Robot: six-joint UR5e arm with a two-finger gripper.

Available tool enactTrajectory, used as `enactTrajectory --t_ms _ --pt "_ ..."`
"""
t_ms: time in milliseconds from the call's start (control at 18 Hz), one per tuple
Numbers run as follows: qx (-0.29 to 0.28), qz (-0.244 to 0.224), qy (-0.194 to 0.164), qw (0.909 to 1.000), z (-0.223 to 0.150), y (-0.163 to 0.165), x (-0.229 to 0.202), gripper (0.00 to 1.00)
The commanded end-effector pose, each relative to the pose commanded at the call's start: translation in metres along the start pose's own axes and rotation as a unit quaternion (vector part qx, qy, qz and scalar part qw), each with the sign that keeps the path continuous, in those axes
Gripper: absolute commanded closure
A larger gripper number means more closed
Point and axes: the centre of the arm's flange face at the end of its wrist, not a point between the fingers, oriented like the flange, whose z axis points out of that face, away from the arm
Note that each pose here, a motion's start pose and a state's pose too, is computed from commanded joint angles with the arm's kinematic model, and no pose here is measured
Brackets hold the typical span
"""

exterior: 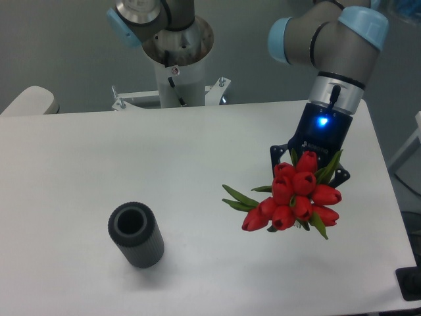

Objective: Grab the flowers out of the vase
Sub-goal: 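Carry the tulip bouquet away from the vase across the table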

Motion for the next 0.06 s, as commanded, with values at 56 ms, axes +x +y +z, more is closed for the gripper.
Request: enactTrajectory --t_ms 56 --pt "0.000 0.001 -0.001 1.0000 -0.0007 -0.0006 0.0003 0.77"
